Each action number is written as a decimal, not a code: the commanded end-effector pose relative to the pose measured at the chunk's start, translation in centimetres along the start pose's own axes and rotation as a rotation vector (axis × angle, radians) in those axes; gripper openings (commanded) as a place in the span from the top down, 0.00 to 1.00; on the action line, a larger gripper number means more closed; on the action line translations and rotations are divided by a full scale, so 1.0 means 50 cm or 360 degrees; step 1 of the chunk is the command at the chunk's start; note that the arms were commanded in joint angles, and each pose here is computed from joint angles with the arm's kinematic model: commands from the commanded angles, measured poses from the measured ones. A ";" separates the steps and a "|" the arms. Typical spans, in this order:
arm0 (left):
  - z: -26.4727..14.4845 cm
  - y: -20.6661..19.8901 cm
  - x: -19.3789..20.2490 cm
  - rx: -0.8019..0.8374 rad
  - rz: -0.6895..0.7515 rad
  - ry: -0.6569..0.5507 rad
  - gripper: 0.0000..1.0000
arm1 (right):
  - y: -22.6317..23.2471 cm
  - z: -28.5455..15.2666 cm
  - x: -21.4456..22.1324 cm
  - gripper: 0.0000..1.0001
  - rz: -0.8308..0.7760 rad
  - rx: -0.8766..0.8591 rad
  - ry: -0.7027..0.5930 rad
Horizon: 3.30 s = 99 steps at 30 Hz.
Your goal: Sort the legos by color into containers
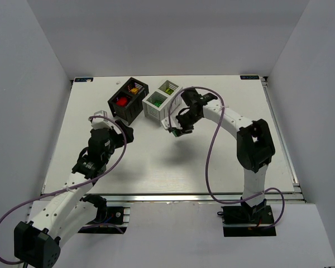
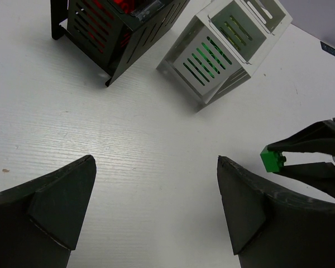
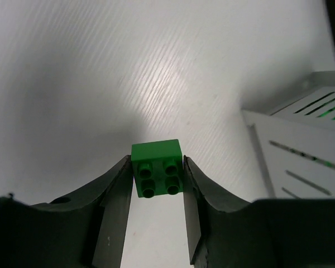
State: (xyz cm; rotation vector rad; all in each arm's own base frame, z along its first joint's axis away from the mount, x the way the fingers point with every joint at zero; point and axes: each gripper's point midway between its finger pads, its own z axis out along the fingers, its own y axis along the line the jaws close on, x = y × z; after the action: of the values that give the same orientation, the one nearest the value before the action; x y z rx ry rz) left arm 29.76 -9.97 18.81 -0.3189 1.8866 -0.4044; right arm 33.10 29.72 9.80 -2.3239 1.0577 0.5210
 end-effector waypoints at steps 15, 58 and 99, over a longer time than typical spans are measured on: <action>-0.018 0.018 -0.002 -0.0047 -0.0071 -0.0039 0.02 | -0.326 -0.161 -0.211 0.95 0.1086 0.0949 -0.0720; -0.029 0.041 0.002 -0.0110 -0.0084 -0.0063 0.02 | -0.430 -0.070 -0.028 0.52 0.1350 0.1324 -0.0506; -0.024 -0.065 -0.100 0.0043 -0.0113 -0.0012 0.02 | 0.003 -0.416 0.048 0.11 0.1813 0.2057 0.0087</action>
State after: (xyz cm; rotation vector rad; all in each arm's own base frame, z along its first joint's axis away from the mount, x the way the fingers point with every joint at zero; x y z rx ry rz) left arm 30.14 -10.39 22.87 -0.3821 1.8953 -0.4427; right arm 36.29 17.55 23.74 -0.6207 1.9215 0.1390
